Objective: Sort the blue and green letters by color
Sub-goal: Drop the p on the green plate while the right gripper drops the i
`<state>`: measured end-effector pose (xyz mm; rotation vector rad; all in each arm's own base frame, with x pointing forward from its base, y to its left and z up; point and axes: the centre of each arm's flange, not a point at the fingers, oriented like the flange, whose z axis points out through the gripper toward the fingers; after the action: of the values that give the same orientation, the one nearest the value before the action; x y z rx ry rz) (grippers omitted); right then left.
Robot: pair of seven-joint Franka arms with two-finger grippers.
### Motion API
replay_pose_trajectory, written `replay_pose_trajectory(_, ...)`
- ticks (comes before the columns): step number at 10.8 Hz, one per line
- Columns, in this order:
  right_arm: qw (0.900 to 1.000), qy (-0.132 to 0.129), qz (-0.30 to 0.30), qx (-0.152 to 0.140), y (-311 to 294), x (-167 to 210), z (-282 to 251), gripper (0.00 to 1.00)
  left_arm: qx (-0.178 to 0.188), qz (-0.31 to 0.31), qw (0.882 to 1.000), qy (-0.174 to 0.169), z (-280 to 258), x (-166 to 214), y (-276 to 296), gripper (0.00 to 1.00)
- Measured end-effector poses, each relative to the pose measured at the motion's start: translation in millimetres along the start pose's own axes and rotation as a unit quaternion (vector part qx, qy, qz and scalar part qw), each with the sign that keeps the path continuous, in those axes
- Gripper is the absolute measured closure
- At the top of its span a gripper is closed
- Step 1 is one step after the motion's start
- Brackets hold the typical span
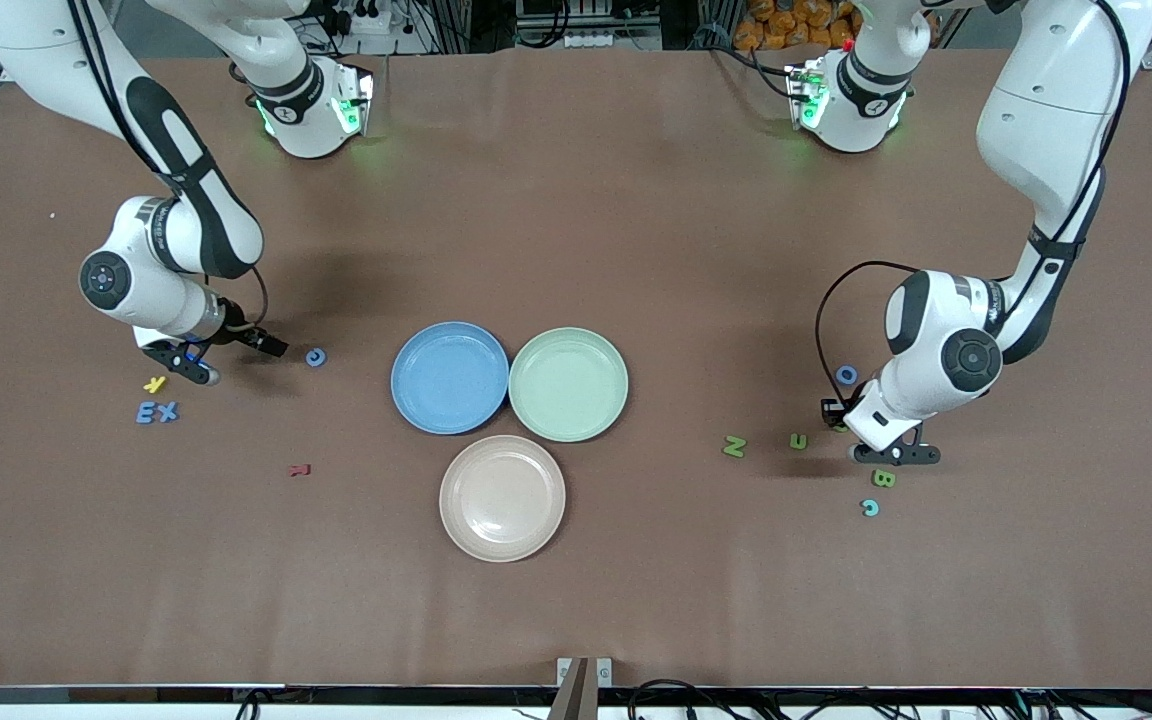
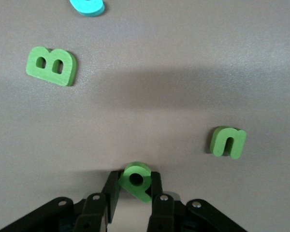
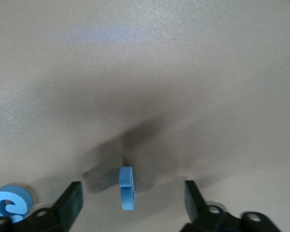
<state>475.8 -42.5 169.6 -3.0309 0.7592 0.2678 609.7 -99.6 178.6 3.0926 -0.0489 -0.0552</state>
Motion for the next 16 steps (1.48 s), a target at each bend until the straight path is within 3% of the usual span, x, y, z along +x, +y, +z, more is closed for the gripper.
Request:
replay_pose_trajectory(6,1.000,-0.005,-0.002,-0.001,-2.4,-1.8,-2.4,0.91,0.000,0.004,1.000,0.000,-2.2,-1.1,23.8,0.69)
replay_pose_trajectory(9,1.000,-0.013,-0.005,-0.003,-6.2,-2.5,-6.3,0.90,0.011,-0.002,1.000,-0.023,-21.6,-9.0,92.4,0.69)
replay_pose_trajectory(11,1.000,-0.023,-0.009,0.001,-29.6,-4.8,-25.3,0.90,0.014,-0.005,1.000,-0.020,-33.8,-19.9,146.6,0.69)
replay_pose_trajectory(16,0.998,-0.022,0.029,0.053,-143.6,-35.1,-72.9,0.90,-0.007,-0.040,0.999,0.009,-61.0,-59.9,283.3,0.69)
